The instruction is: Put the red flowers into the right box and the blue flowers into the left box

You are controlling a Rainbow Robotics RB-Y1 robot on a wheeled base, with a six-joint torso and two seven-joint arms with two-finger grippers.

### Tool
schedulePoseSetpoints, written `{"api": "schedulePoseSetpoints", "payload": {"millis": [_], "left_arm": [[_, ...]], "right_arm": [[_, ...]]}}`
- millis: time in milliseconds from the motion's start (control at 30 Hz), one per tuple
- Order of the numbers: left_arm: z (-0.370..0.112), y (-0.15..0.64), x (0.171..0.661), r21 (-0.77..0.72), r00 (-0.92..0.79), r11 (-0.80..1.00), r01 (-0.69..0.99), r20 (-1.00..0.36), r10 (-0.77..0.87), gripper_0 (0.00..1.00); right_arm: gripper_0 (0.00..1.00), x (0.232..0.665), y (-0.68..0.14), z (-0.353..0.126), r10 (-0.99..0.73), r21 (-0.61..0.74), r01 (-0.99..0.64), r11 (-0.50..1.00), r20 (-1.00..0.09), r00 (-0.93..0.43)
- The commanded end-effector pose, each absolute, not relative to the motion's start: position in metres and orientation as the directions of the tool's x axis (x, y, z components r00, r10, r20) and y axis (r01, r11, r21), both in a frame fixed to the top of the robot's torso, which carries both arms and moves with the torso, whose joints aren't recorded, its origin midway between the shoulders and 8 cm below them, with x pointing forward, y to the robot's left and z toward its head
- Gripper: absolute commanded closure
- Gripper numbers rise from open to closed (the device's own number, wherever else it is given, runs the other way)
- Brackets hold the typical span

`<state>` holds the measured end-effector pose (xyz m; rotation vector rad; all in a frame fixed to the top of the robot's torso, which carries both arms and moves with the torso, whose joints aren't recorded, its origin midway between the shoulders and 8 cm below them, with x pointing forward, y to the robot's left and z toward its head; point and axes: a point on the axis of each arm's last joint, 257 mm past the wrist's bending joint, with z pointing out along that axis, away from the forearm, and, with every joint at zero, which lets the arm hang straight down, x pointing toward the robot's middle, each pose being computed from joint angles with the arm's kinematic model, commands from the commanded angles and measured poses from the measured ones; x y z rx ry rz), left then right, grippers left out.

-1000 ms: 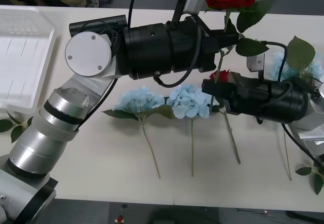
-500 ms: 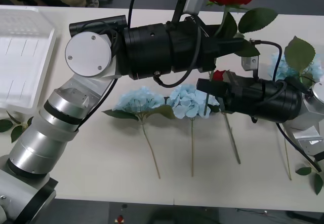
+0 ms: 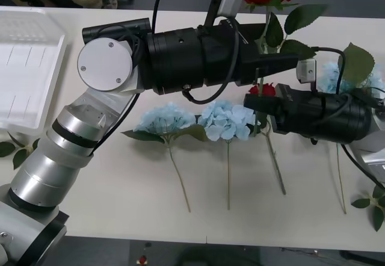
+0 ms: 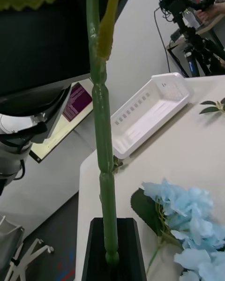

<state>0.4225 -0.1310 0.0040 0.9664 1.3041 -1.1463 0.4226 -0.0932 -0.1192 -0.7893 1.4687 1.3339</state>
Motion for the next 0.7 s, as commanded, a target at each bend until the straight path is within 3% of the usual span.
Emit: {"api": "schedulePoseSetpoints", "payload": {"millis": [33, 200, 400, 700], "left_arm": [[0.017, -0.129, 0.416, -0.031, -0.012, 0.199, 0.979, -0.995, -0.099, 0.0], [0.002, -0.127, 0.421, -0.077, -0.055, 0.214, 0.974, -0.993, -0.105, 0.0], [0.021, -0.111, 0.424, -0.141, -0.107, 0.197, 0.97, -0.979, -0.175, 0.0], [-0.015, -0.043, 0.428, -0.191, -0.186, 0.191, 0.963, -0.982, -0.044, 0.0]], "right_arm": [[1.0, 0.424, -0.125, -0.124, 0.051, 0.282, -0.925, 0.254, -0.959, -0.279], [1.0, 0.422, -0.166, -0.151, -0.015, 0.296, -0.892, 0.341, -0.947, -0.32], [1.0, 0.413, -0.236, -0.173, -0.103, 0.286, -0.841, 0.459, -0.923, -0.37], [1.0, 0.408, -0.351, -0.187, 0.029, 0.502, -0.554, 0.664, -0.757, -0.652]]}}
